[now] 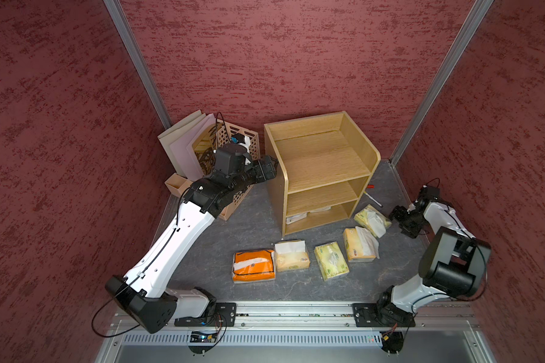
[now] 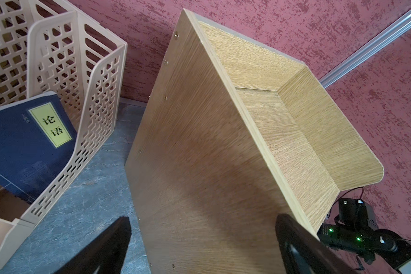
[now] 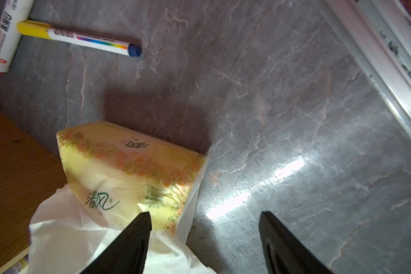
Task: Remove the tissue boxes from the shelf
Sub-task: Adjust the shelf at the center of the board.
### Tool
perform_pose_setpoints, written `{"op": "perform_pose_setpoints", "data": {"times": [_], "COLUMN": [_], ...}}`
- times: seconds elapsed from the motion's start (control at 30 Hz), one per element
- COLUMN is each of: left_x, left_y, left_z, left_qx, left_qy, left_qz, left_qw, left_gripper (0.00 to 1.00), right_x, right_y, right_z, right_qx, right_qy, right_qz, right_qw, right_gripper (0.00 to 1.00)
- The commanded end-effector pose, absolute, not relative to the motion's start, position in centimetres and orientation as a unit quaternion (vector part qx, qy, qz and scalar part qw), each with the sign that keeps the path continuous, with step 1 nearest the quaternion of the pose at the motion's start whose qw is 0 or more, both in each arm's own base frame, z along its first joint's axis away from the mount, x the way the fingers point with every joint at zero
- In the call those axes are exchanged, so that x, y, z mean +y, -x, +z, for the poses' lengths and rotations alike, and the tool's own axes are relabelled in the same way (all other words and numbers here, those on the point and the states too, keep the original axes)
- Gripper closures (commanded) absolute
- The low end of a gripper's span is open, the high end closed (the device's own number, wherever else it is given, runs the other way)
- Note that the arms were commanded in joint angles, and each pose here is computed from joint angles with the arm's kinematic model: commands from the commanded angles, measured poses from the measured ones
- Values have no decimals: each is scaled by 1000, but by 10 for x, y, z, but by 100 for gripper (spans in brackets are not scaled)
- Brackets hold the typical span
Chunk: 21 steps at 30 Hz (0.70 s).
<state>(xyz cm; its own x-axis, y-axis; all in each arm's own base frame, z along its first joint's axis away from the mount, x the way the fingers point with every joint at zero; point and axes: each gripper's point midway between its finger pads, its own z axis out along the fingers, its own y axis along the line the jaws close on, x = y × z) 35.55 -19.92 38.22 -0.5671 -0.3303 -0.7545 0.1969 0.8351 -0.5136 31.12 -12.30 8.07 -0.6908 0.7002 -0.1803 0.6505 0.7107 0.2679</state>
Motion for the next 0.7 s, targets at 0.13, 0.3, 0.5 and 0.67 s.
{"op": "perform_pose_setpoints", "data": {"times": [0.13, 0.3, 0.5, 0.67], "left_x": [-214, -193, -190, -192], "left_y": [-348, -350, -352, -352], "left_z": [394, 392, 395, 401], "left_qx": [823, 812, 810, 811], "left_qy": [14, 66, 72, 62], "left_qz": [-316, -337, -355, -353], "left_qw": [472, 473, 461, 462], "left_gripper": [0, 0, 0, 0], "right_x": [-117, -104, -67, -40], "right_y": [-308, -309, -320, -327], "right_z": [127, 162, 147, 117], "right_qx": [900, 899, 897, 892], "right_qy": [-378, -358, -333, -336], "right_qz": [112, 122, 208, 244], "right_qw": [186, 222, 206, 179], "right_gripper": [30, 53, 79, 82]}}
